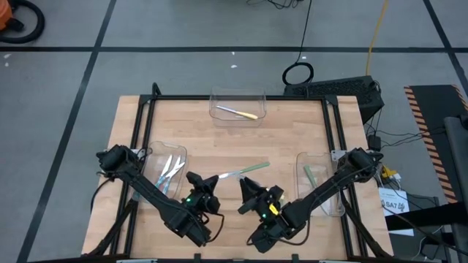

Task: Sort silverware by color (type)
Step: Put the left green knife into the bottom right transparent bin

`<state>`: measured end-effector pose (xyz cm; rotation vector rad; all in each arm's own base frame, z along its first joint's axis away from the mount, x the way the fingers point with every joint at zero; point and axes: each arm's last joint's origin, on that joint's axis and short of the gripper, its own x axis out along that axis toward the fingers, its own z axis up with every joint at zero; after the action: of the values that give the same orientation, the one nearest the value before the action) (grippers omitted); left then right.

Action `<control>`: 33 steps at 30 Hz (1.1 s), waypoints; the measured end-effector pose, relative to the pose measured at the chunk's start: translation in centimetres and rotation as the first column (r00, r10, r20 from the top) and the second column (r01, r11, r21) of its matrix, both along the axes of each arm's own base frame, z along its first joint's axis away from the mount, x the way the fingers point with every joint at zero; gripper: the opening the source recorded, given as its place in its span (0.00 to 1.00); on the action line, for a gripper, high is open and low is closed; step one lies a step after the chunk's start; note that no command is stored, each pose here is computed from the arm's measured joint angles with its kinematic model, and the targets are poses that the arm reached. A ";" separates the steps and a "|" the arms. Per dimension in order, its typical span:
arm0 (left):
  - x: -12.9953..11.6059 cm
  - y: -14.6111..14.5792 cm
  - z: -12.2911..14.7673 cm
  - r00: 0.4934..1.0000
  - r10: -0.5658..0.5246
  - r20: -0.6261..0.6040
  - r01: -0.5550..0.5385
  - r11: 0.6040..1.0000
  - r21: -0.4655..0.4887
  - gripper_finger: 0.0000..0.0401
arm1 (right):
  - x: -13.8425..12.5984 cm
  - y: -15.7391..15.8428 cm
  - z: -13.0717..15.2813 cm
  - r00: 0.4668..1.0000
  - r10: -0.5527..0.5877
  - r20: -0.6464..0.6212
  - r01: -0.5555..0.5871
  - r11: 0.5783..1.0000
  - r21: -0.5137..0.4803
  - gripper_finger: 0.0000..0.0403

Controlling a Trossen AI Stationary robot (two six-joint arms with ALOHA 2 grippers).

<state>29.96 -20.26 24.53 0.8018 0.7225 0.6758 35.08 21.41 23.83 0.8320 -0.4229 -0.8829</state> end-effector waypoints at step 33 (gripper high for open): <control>-0.8 -1.0 0.1 0.999 -0.046 -0.011 0.047 0.998 0.044 0.01 | 0.5 -1.7 -0.4 0.997 -0.044 0.069 0.040 0.998 0.049 0.29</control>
<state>29.17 -21.27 24.62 0.8602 0.6975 0.6482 35.57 19.71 23.44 0.9025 -0.4833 -0.9078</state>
